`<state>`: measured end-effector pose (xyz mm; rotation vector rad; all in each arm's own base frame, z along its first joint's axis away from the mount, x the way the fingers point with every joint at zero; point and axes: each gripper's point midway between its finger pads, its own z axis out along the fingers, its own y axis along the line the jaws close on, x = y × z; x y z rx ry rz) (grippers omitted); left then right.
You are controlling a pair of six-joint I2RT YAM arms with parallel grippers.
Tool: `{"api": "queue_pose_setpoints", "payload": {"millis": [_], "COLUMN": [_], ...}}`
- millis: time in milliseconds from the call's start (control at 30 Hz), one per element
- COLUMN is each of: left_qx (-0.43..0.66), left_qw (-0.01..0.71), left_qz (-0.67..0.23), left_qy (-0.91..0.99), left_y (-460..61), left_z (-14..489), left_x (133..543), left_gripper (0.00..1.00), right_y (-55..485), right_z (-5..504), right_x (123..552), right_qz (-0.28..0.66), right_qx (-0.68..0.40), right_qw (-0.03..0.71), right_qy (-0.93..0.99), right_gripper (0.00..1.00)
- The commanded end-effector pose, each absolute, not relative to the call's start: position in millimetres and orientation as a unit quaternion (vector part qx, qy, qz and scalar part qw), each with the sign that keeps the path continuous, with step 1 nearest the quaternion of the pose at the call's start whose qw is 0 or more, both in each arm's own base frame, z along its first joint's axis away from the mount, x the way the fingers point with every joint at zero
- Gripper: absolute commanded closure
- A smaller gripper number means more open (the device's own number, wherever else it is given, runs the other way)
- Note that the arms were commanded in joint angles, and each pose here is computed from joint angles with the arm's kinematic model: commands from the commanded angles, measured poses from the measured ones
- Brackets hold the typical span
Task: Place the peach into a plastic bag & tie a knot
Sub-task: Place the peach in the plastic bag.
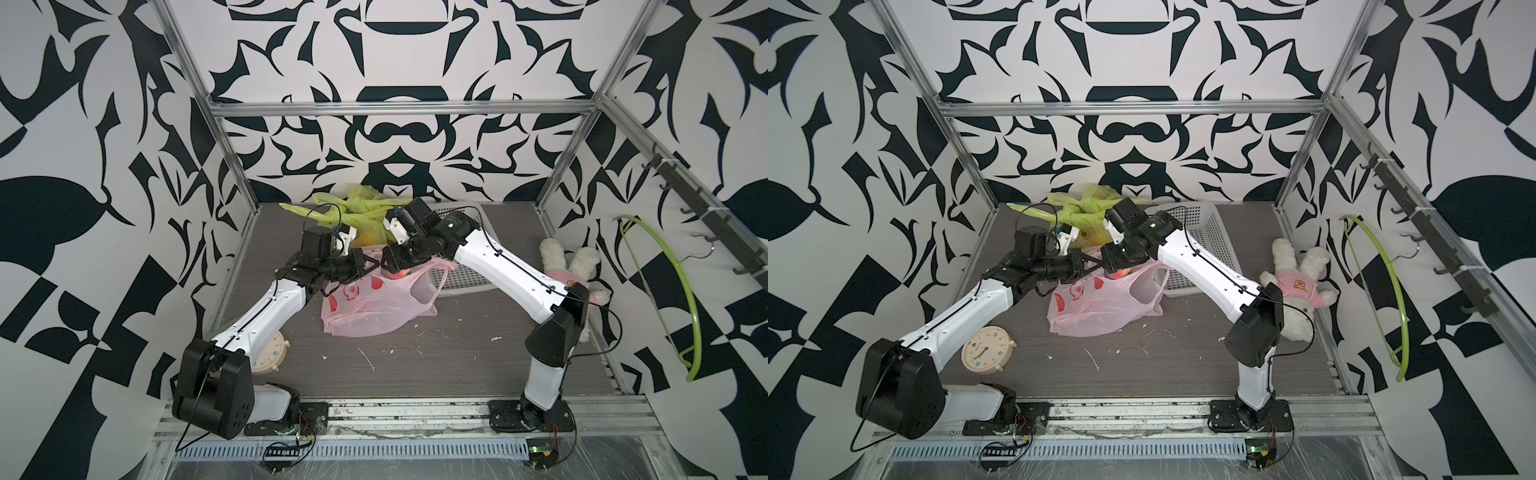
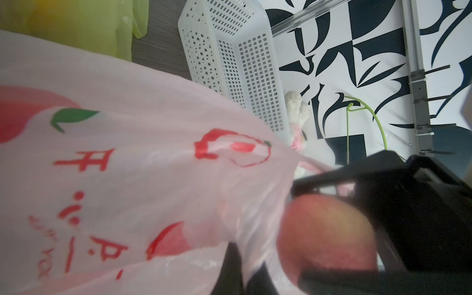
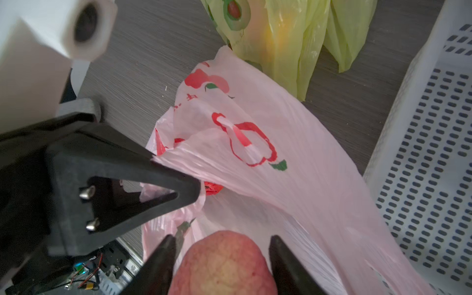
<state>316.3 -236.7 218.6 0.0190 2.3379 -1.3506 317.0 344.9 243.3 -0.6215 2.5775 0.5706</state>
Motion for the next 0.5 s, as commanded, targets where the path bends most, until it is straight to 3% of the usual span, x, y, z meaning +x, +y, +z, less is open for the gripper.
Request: {"api": "queue_pose_setpoints", "payload": {"millis": [0,167,300,400,467], "left_qx": [0.015,0.015,0.014,0.013,0.014], "left_qw": [0.224,0.225,0.227,0.227,0.226], "left_qz": [-0.488,-0.485,-0.482,-0.484,-0.485], "left_qy": [0.843,0.845,0.846,0.845,0.845], "left_y": [-237,-236,-235,-236,-237], "left_z": [226,223,221,221,222], "left_x": [312,313,314,315,315], "left_gripper": [1.0,1.0,1.0,1.0,1.0], "right_y": [343,322,275,246,231], "right_z": [277,311,327,317,304], "right_x": [310,301,277,250,235], "right_qz": [0.221,0.227,0.22,0.233,0.241], "right_qx": [-0.229,-0.203,-0.147,-0.111,-0.084], "right_qw": [0.248,0.287,0.321,0.32,0.311], "right_qy": [0.915,0.908,0.909,0.912,0.915], "right_gripper": [0.29,0.28,0.31,0.38,0.5]}}
